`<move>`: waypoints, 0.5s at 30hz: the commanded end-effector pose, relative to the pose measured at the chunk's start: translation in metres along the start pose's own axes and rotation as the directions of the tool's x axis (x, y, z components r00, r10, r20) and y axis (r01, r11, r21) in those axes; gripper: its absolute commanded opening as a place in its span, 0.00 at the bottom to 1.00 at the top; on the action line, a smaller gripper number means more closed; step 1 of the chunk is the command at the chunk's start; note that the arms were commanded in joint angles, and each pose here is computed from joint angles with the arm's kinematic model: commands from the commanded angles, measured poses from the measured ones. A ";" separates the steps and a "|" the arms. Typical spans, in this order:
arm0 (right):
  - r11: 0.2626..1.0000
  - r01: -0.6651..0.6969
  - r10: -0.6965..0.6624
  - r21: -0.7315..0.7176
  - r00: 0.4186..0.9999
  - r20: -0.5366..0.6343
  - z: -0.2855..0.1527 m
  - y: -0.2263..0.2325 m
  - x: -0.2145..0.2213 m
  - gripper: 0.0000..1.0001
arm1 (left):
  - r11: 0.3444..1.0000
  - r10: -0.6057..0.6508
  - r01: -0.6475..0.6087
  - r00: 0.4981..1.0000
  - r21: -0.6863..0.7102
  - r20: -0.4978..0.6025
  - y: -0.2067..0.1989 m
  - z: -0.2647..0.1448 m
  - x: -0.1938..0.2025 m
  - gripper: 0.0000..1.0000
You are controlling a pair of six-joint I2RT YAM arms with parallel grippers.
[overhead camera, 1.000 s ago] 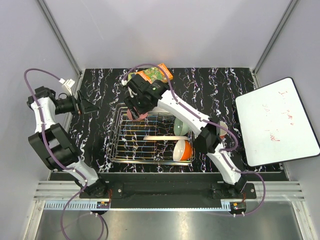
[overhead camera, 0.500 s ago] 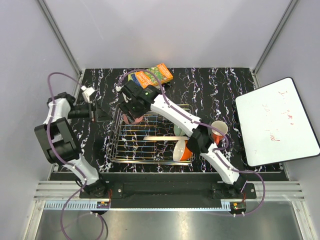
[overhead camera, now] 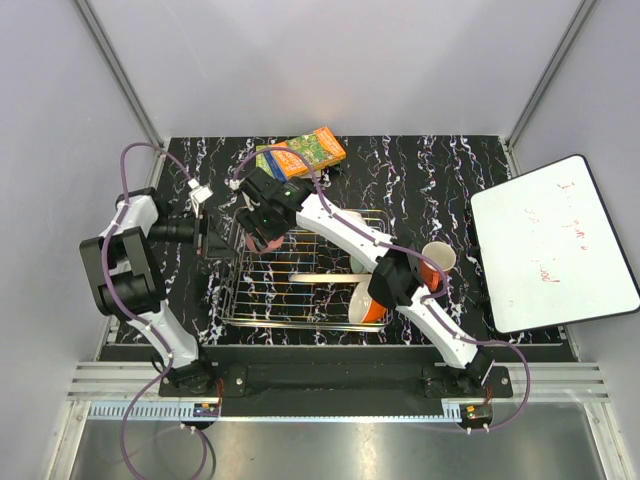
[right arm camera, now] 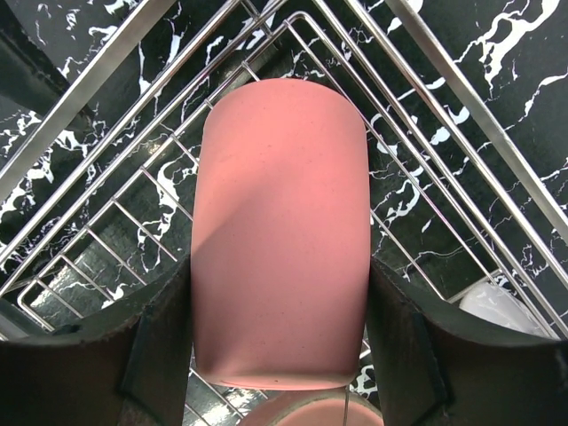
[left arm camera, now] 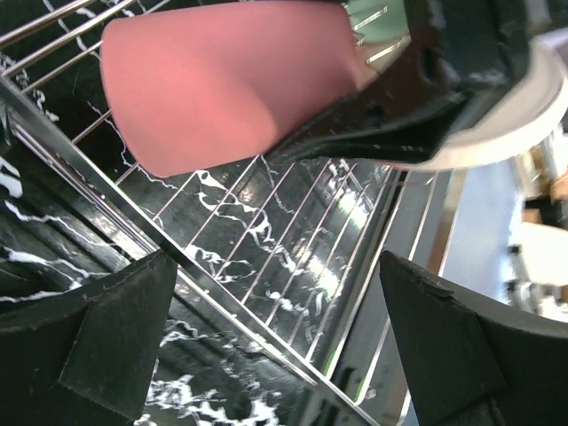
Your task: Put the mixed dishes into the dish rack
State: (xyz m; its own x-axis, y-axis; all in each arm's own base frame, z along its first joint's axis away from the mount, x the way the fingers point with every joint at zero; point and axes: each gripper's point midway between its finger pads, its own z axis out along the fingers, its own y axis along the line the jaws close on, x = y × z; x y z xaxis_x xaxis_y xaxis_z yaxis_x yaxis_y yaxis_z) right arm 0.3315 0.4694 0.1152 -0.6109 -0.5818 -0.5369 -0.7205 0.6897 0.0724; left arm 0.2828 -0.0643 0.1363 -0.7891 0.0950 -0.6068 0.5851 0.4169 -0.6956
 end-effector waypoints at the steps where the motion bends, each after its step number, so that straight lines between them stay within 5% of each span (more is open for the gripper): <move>1: 1.000 0.011 -0.011 0.002 0.999 -0.043 0.000 0.002 0.013 0.00 | 0.991 -0.046 0.047 0.999 0.126 -0.009 -0.047 0.003 0.007 0.99; 15: 0.999 -0.002 0.001 -0.032 0.999 -0.046 0.004 0.002 0.012 0.00 | 0.987 -0.002 0.012 0.998 0.157 -0.065 -0.068 0.015 0.019 0.99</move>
State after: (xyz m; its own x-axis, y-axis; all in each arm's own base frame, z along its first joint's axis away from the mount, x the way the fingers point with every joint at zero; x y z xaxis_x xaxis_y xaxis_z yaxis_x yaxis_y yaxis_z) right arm 0.3297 0.4659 0.1065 -0.6182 -0.5928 -0.5161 -0.7198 0.6907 0.0687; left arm 0.2690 -0.0834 0.1306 -0.7044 0.2164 -0.6760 0.7021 0.3527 -0.6186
